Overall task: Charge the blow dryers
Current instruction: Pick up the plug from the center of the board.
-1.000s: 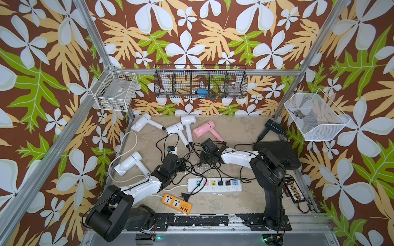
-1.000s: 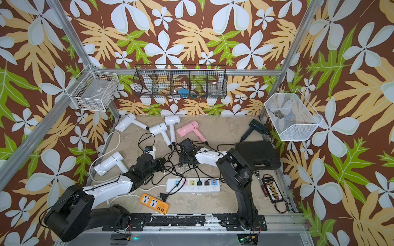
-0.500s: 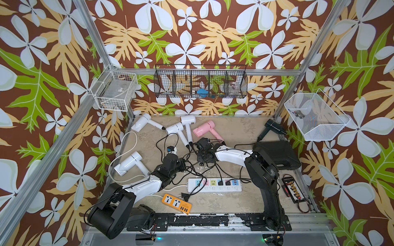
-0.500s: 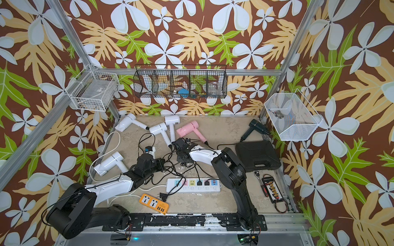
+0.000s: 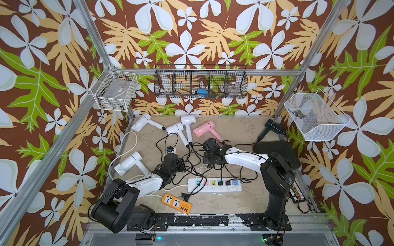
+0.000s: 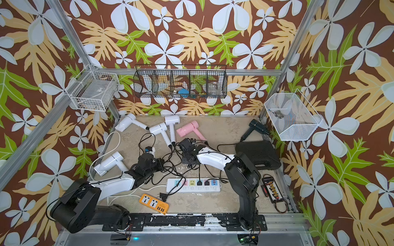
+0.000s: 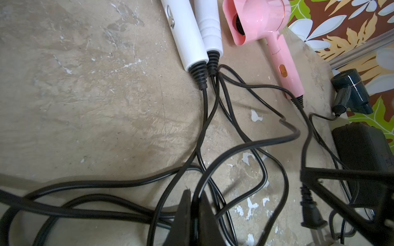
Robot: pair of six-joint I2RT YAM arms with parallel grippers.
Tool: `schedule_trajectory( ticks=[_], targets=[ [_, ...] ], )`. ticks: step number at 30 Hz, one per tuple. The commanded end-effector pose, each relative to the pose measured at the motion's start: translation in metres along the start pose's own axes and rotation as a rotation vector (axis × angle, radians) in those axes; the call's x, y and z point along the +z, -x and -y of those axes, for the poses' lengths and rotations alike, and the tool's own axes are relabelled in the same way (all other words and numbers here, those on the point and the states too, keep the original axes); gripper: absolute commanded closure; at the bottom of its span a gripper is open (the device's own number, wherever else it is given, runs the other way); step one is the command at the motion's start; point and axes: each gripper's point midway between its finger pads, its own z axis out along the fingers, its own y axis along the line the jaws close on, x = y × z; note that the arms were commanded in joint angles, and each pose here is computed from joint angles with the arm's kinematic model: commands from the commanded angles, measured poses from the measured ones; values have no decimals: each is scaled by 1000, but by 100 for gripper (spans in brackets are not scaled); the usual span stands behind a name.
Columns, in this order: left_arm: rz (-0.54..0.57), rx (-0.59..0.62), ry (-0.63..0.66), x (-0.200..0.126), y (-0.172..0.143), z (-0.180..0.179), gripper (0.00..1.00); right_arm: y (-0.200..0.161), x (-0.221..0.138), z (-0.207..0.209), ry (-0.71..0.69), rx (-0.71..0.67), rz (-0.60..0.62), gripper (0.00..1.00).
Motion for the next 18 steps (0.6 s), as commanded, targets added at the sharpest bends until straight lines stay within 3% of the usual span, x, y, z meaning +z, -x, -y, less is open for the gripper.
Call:
schedule_trajectory(
  ticks=[1,8,13,18],
  targets=[
    [12,-10,-4,-1,5,2,97,20,-20,-18,98,-25,88,100],
    [21,-10,-15,-4,7,5,82,44,-69,-33,221,-36,218,100],
    [35,-8,-44,-10,10,10,58,56,-103,-41,309,-39,305,100],
    [57,-2,-67,-16,14,14,40,69,-138,-44,373,-38,395,100]
  ],
)
